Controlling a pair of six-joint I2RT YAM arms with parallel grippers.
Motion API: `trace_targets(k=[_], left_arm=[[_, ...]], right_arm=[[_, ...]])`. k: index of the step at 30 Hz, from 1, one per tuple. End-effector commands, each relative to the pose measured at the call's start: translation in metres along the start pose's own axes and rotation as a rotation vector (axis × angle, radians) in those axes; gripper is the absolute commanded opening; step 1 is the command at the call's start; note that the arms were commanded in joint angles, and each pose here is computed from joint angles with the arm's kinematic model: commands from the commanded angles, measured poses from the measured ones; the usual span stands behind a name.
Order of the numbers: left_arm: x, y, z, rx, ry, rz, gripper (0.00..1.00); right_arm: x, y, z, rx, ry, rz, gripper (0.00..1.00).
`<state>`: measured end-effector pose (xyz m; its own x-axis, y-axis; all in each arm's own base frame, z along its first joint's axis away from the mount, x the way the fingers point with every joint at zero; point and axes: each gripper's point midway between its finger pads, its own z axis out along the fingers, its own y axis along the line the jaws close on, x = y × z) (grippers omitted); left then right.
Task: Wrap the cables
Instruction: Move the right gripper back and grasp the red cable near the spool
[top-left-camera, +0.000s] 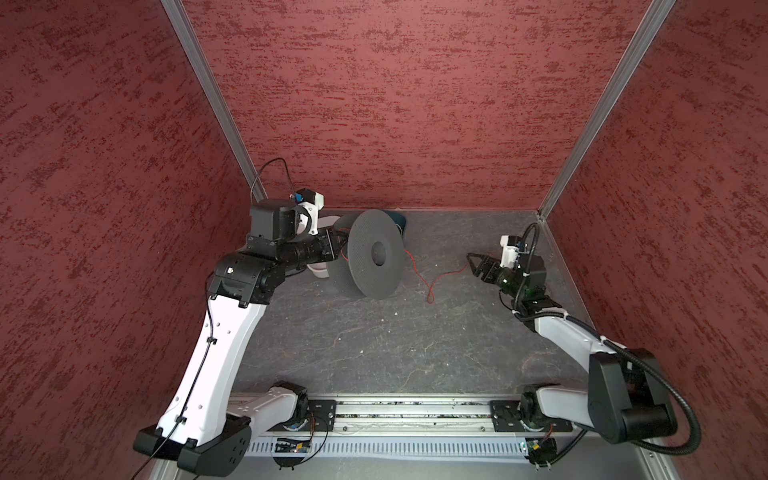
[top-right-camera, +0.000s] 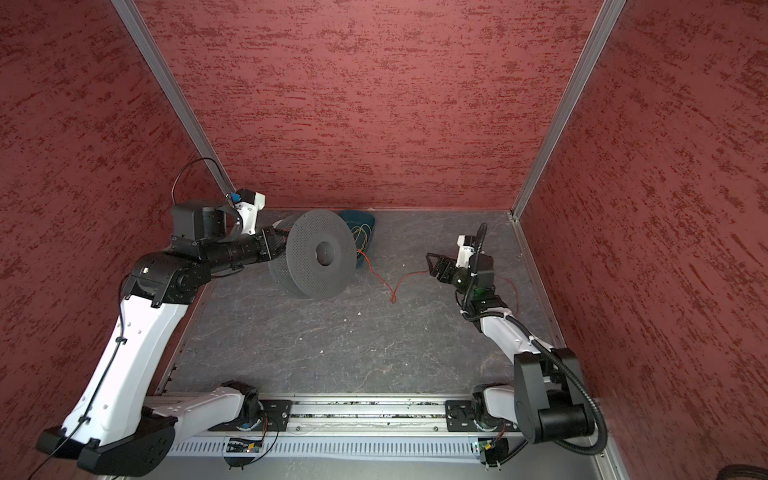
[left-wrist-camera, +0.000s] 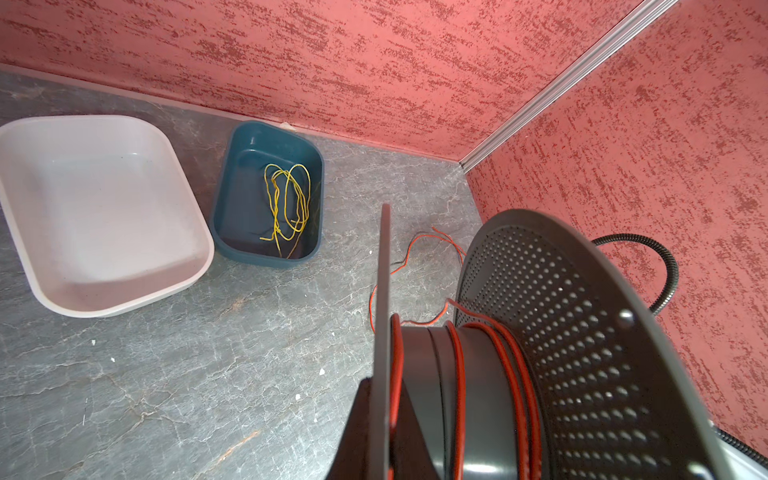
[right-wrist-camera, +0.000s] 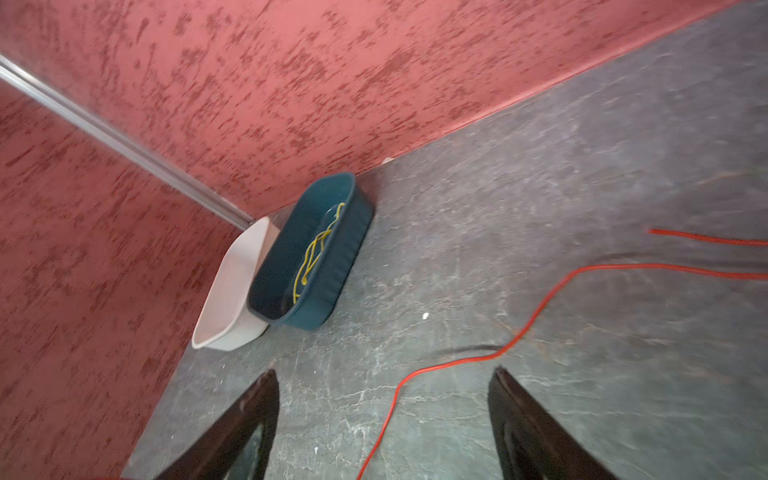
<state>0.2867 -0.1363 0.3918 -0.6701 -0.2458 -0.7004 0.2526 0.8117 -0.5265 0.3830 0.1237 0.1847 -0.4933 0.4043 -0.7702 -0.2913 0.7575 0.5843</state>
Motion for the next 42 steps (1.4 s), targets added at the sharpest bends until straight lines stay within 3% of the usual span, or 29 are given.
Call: trace_targets(k=[1,5,13,20,24,31,38,42], left_arm=[[-0.024,-0.018,-0.010,0.057,-0.099,0.025,0.00],[-0.025,-0.018,-0.007,0.060,-0.099,0.024,0.00],[-0.026,-0.018,-0.007,0.059,-0.098,0.030,0.00],[-0.027,-0.017,-0.008,0.052,-0.097,0.030,0.00],[-0.033,-0.009,-0.009,0.038,-0.114,0.004,0.00],[-0.043,0.007,-0.007,0.037,-0.135,-0.058,0.00],[-0.060,0.008,-0.009,0.077,-0.190,-0.120,0.00],[-0.064,0.027,-0.005,-0.025,-0.241,-0.158,0.00]], right_arm=[[0.007,0.036,0.004,-0.149,-0.045,-0.162,0.79],[0.038,0.061,0.008,-0.257,-0.021,-0.290,0.78],[0.093,0.091,0.020,-0.405,0.059,-0.424,0.76],[0.104,0.098,0.038,-0.450,0.073,-0.398,0.73],[0.115,0.095,0.054,-0.451,0.123,-0.363,0.59],[0.134,0.090,0.058,-0.430,0.153,-0.321,0.17],[0.155,0.096,0.062,-0.357,0.202,-0.347,0.01],[0.167,0.112,0.064,-0.312,0.239,-0.418,0.00]])
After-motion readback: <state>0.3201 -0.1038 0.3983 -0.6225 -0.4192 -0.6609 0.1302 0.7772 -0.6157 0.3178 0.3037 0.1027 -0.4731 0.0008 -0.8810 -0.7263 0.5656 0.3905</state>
